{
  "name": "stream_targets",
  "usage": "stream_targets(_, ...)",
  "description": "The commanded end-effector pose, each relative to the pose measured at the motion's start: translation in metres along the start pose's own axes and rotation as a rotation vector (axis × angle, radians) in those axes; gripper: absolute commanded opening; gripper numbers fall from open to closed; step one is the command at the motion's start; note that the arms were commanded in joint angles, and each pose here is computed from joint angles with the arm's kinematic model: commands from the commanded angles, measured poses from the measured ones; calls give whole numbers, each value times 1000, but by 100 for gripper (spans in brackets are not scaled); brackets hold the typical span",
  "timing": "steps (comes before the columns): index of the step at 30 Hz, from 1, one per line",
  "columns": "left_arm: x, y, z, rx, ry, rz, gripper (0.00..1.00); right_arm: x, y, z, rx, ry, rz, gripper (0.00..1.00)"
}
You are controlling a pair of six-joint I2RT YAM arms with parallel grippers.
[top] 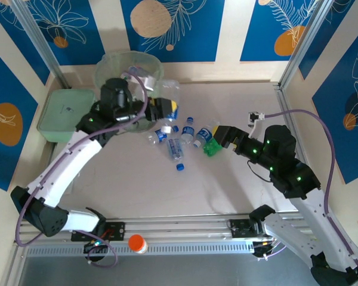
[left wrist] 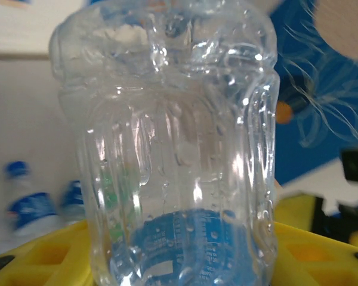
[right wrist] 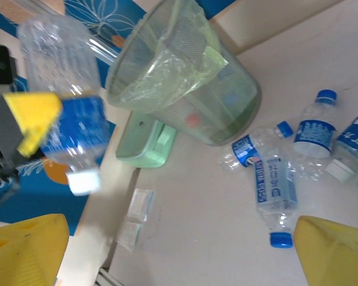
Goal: Put the plastic bottles in the bin
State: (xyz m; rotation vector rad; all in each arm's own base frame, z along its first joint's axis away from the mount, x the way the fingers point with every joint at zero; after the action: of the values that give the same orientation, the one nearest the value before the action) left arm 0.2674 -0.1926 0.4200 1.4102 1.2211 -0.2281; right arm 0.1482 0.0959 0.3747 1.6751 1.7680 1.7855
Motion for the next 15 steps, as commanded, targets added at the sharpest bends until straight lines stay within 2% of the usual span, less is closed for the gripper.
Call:
stream_targets(1,9,25,-15,-91,203,-1,38,-12,-7,3,23,-88,-26,97)
stream_targets(8,34,82,-30,-276,467,-109,36,-28,-23,19,86,-121,13,96)
stream_targets(11,41,100,-33,-346,524,-150,34,-35,-28,23,121,-173,21,95)
stream_targets(15,50,120,-31,-385,564,-197,32,-42,-30,22,125,-249,6,95)
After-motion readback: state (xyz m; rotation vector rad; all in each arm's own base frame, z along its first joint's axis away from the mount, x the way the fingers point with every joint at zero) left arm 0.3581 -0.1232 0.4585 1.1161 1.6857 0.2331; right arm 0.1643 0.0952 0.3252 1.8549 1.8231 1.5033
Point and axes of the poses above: each hand's point on the last joint's axis, 136 mm out from that joint toward the fingers, its own z axis out along the fingers, its own x axis along the line the jaws close on, y = z × x, the point moved 10 cm from there along -z, back along the fingers, and after that the axes turned 12 degrees about -z, right-handed, at the moved point
